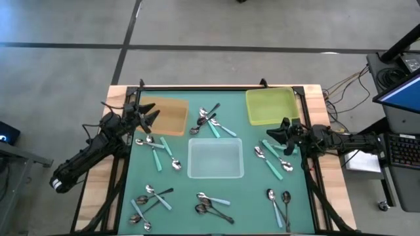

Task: Sort silverware by color (type)
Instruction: Put the light blue spoon into the yellow bin

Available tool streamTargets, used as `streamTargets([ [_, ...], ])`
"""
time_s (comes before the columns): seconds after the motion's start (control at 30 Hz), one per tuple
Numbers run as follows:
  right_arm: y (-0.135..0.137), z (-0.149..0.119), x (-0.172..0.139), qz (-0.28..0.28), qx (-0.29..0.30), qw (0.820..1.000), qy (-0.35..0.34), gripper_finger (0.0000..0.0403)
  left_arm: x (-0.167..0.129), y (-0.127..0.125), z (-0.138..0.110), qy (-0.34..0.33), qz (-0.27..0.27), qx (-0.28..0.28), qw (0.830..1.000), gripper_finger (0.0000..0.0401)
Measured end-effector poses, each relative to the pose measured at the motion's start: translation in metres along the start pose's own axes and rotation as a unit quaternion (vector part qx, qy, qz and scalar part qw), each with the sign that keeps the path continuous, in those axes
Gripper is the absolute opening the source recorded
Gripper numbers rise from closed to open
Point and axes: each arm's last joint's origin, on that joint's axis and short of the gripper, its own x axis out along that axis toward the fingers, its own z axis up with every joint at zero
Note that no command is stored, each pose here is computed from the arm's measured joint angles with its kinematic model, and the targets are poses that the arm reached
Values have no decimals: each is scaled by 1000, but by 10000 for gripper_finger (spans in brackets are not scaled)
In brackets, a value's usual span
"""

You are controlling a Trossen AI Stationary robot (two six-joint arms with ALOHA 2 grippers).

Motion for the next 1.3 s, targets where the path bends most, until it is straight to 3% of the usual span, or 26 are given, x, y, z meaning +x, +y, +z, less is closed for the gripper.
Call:
streamTargets([
  [0.2, -3, 0, 0, -46, 26, 998, -17, 22, 0, 0, 0, 0, 0, 0, 1000, 247],
  [0.5, -6, -6, 7, -89, 69, 993, 33, 22, 0, 0, 0, 0, 0, 0, 1000, 247],
  [0.7, 9, 24, 18, -140, 0, 986, 86, 22, 0, 0, 0, 0, 0, 0, 1000, 247],
  [0.8, 12, 32, 24, -204, -21, 964, 170, 22, 0, 0, 0, 0, 0, 0, 1000, 247],
  [0.93, 11, 30, 29, -289, 24, 912, 290, 22, 0, 0, 0, 0, 0, 0, 1000, 247],
  [1.13, 17, 21, 39, -278, 131, 854, 420, 34, 0, 0, 0, 0, 0, 0, 1000, 247],
  [1.3, 21, 22, 52, -282, 135, 831, 460, 75, 0, 0, 0, 0, 0, 0, 1000, 247],
])
